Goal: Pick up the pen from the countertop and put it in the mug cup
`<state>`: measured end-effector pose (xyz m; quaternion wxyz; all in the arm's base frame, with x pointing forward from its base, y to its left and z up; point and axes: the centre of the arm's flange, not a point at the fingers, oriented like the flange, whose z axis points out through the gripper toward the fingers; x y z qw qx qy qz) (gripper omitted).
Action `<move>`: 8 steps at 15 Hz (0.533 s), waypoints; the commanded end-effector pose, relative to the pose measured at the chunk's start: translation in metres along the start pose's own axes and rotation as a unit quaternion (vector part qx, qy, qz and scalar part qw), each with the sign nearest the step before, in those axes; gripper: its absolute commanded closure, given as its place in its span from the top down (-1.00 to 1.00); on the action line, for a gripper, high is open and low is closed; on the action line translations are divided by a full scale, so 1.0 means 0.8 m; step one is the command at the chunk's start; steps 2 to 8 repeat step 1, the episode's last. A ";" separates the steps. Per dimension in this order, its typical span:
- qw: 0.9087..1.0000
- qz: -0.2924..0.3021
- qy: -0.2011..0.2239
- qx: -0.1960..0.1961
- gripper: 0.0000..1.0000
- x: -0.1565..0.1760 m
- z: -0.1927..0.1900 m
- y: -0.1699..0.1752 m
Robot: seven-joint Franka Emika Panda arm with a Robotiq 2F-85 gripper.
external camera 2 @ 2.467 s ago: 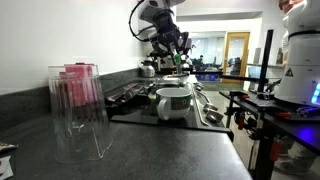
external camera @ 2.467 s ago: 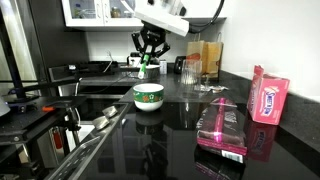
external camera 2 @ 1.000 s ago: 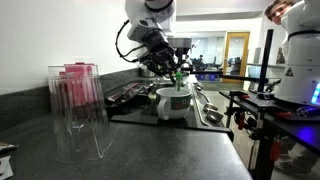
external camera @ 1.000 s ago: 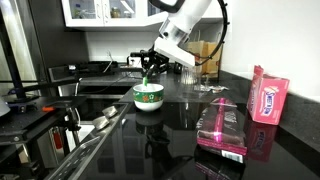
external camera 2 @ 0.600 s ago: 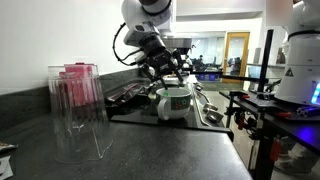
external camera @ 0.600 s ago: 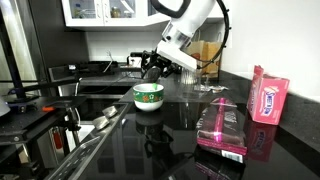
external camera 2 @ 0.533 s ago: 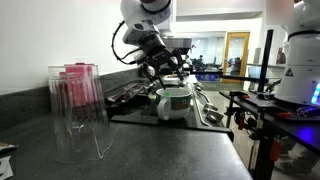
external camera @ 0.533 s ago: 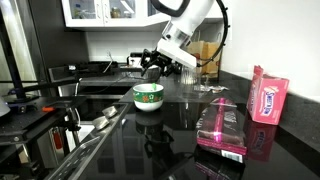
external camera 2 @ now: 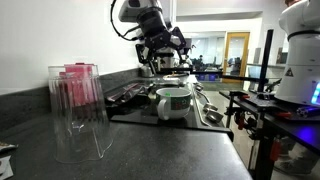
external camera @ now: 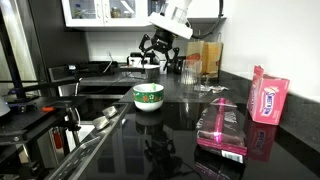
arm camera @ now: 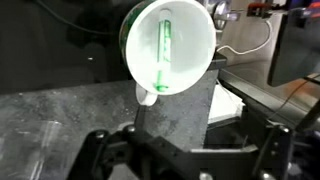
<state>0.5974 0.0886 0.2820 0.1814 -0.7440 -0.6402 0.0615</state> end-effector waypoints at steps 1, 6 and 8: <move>0.995 0.072 -0.047 -0.046 1.00 0.009 0.003 -0.036; 0.995 0.072 -0.047 -0.046 1.00 0.009 0.003 -0.036; 0.995 0.072 -0.047 -0.046 1.00 0.009 0.003 -0.036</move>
